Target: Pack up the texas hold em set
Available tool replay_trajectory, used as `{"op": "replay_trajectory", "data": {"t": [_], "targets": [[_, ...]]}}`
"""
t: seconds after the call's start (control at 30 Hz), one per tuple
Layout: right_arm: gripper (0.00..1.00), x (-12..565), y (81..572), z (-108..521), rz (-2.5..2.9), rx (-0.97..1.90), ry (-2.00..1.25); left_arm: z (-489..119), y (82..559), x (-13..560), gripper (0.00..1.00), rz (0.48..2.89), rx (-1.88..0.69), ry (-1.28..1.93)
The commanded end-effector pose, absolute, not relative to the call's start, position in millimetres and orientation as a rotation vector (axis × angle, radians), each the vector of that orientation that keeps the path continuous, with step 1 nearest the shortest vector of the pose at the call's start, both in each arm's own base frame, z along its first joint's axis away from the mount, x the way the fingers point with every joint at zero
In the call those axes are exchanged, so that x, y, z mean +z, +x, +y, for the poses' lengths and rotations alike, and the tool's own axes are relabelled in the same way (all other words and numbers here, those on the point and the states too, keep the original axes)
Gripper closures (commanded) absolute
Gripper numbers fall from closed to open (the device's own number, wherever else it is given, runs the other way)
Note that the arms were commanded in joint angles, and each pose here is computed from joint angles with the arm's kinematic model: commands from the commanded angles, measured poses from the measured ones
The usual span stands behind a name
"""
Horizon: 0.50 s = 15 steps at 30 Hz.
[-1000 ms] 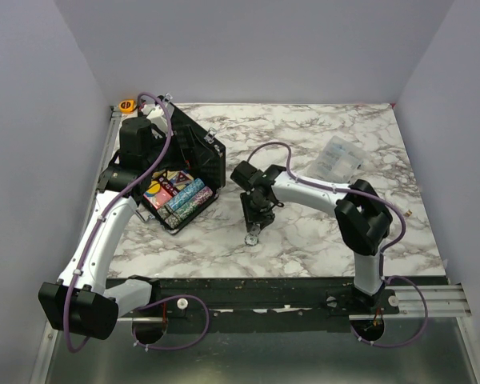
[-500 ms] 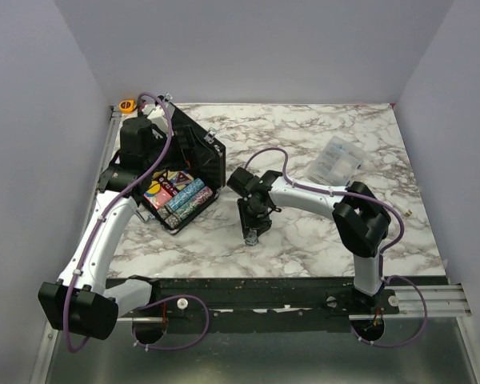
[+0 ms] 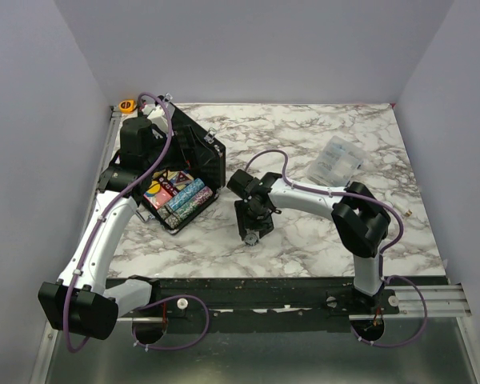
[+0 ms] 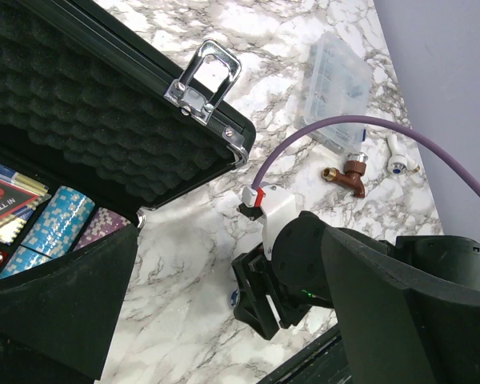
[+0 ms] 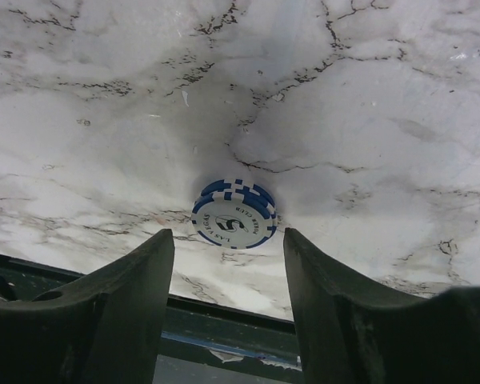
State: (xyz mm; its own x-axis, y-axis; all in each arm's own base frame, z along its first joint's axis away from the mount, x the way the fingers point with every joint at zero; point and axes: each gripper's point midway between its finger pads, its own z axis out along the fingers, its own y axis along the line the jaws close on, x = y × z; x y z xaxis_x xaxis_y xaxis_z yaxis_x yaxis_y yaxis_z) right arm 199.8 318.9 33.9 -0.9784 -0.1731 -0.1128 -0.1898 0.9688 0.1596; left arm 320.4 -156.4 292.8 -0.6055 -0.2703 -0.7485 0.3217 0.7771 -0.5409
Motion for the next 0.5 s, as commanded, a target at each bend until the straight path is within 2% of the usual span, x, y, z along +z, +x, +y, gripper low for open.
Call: {"op": "replay_trajectory", "data": {"t": [0.0, 0.27, 0.47], "targets": [[0.38, 33, 194, 322, 3.033, 0.283, -0.264, -161, 316, 299, 0.04, 2.043, -0.846, 0.065], [0.28, 43, 196, 325, 3.025, 0.336, -0.126, -161, 315, 300, 0.03, 2.040, -0.849, 0.068], [0.30, 34, 191, 325, 3.082, 0.295, -0.051, -161, 314, 302, 0.03, 2.035, -0.849, 0.070]]}}
